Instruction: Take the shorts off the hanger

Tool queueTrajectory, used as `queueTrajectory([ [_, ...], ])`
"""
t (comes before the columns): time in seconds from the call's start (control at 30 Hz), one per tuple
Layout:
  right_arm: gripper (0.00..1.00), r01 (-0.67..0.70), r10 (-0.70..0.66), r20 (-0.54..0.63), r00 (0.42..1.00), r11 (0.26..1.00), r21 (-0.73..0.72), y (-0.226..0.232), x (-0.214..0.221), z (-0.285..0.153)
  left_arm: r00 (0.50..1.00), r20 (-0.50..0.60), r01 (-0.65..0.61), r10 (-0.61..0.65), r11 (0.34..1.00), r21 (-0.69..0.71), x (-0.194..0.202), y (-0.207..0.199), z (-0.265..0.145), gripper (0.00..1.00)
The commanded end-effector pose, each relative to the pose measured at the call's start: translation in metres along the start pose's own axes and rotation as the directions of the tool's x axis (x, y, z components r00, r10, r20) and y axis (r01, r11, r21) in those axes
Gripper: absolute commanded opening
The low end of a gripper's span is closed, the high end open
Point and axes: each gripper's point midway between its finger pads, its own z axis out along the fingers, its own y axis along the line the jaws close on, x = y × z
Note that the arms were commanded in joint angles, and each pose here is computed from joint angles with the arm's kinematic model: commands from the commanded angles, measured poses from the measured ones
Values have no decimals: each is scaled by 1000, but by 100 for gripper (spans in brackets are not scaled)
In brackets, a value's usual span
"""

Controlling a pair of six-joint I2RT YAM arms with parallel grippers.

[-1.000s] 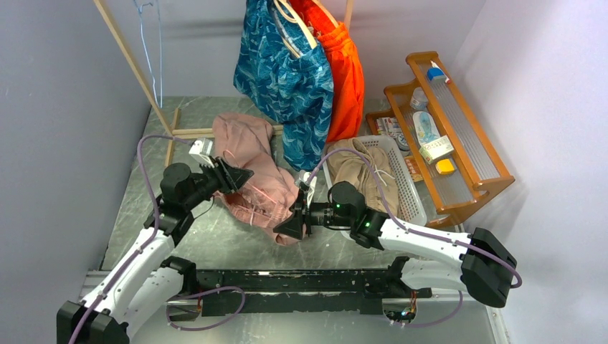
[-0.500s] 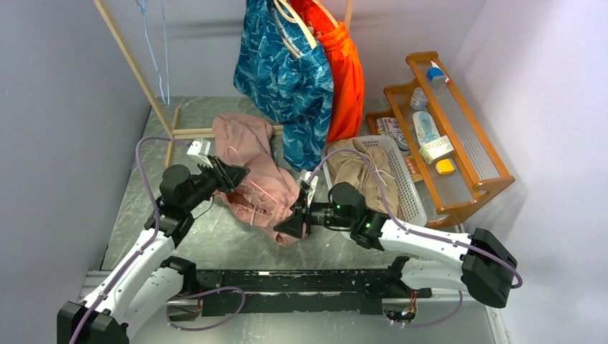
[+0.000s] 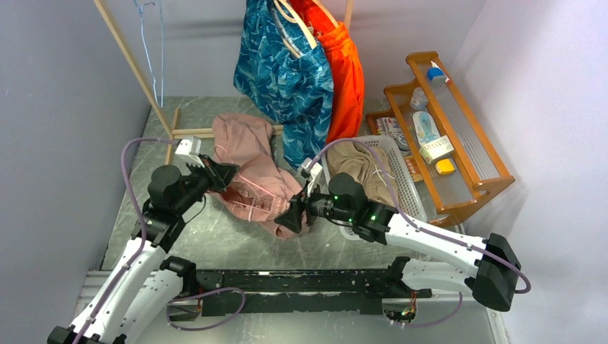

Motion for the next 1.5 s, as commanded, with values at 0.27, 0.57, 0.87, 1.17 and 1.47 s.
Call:
queueTrajectory([
  [0.27, 100, -10, -58, 175, 983, 931, 364, -36, -76, -57, 990, 7, -131, 138, 952, -275, -63, 3, -60, 7],
  [0.57, 100, 81, -166, 298, 940, 957, 278, -16, -95, -73, 997, -58, -76, 56, 885, -460, -60, 23, -87, 7],
  [0.87, 68, 162, -218, 262, 940, 962, 218, 0, -105, -67, 984, -157, -147, 83, 875, -461, -39, 35, -85, 7],
  [1.17, 54, 133, -134, 0, 991, 988, -74, 34, -68, -7, 986, -166, -89, 31, 932, -351, -15, 27, -59, 7],
  [1.47, 48, 75, -99, -178, 979, 988, -136, 40, -37, 27, 989, -148, -66, 16, 938, -339, -7, 28, -58, 7],
])
